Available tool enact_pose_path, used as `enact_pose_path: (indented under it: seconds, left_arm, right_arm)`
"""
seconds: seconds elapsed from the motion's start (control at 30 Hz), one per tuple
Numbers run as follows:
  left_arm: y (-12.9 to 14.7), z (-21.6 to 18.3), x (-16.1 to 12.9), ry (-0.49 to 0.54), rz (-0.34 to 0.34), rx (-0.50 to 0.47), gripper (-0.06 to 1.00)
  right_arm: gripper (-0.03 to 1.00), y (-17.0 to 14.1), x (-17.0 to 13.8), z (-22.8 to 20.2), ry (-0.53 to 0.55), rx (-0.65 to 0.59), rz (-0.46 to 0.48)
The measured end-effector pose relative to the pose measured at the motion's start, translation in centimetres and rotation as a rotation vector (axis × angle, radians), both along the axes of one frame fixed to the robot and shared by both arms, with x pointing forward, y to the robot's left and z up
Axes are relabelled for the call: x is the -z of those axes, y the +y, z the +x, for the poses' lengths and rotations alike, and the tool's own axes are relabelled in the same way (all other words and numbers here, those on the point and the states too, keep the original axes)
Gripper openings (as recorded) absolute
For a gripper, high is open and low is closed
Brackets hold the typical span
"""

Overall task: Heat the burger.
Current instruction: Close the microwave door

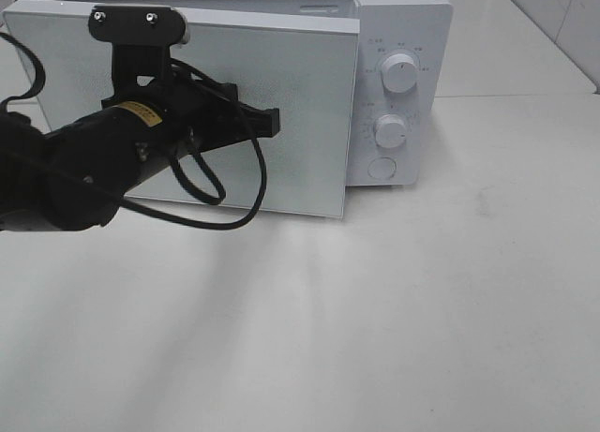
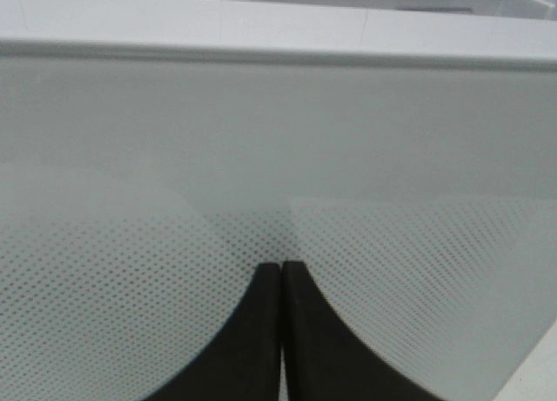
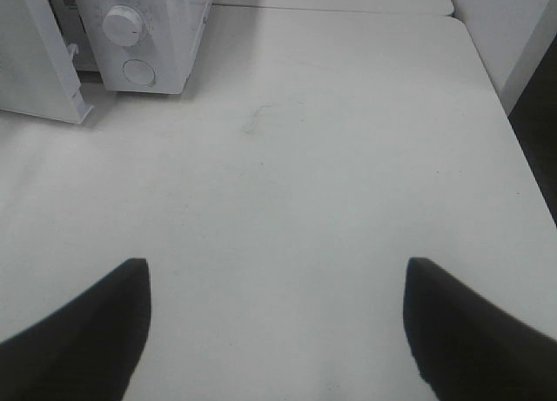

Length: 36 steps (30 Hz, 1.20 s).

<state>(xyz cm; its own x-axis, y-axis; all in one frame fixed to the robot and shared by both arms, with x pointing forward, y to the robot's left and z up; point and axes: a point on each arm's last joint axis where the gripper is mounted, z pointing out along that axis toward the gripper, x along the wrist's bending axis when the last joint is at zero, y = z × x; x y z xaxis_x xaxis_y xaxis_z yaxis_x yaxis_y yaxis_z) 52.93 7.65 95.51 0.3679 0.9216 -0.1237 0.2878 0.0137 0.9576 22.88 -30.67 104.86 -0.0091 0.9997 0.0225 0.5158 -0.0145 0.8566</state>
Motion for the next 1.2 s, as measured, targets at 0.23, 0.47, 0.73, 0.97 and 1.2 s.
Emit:
enact_pose_path:
  seconds: [0.23, 0.47, 0.73, 0.97, 1.2]
  left_arm:
    - [-1.8, 2.1, -0.3, -0.010, -0.003, -0.009, 0.00]
    - [-3.5, 2.9, 0.1, 0.043, 0.014, 0.010, 0.00]
    - [-5.0, 3.8, 0.0, 0.063, 0.021, 0.021, 0.00]
    - [-5.5, 4.7, -0.3, 0.079, 0.013, 0.033, 0.00]
    - [-5.6, 4.6, -0.4, 0.109, 0.020, 0.057, 0.00]
  right_arm:
    - [0.76, 0.0, 0.0, 0.0, 0.000, 0.000, 0.000]
    - [0.76, 0.0, 0.0, 0.0, 0.000, 0.000, 0.000]
    - [0.76, 0.0, 0.0, 0.0, 0.000, -0.001, 0.001]
    - [0.76, 0.0, 0.0, 0.0, 0.000, -0.001, 0.001]
    - [0.76, 0.0, 0.0, 0.0, 0.000, -0.001, 0.001]
